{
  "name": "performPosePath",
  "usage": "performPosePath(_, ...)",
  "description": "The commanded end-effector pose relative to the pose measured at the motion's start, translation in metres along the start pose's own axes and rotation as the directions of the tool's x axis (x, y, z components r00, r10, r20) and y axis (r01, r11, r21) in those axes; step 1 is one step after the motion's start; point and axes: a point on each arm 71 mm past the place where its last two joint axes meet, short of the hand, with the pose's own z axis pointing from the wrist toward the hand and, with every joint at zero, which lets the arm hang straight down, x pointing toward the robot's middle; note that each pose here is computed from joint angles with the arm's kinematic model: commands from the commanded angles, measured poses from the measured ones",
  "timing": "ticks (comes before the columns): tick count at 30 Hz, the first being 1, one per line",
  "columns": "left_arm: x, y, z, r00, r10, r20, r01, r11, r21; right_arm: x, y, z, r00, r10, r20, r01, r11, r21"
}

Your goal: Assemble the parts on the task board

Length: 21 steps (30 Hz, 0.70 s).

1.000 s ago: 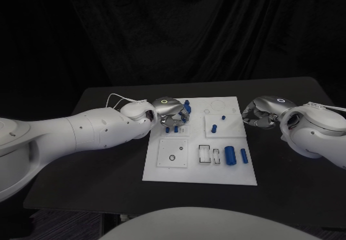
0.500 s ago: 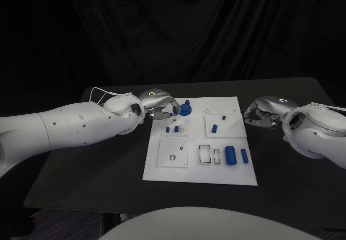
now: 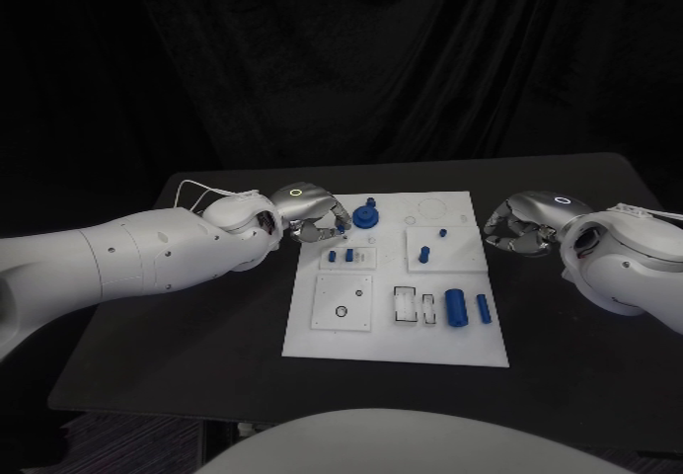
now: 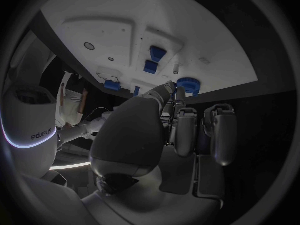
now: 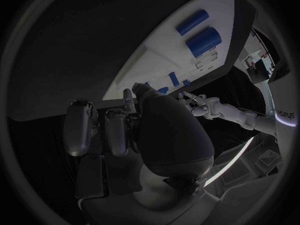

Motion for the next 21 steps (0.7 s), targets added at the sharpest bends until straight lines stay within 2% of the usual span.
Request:
performPosePath(1, 0.0025, -0.0009, 0.0017, 1.0, -0.003, -0.008, 0.003, 1.0, 0.006, 0.002, 0.0, 0.0, 1.0, -0.005, -0.013, 0.005, 1.0, 0.009)
performPosePath(21, 0.0172, -0.0022, 0.0105, 0.999, -0.012, -0.045, 0.012, 1.0, 0.001, 0.002, 0.001, 0.001, 1.0, -0.007, -0.015, 0.007, 1.0, 0.005)
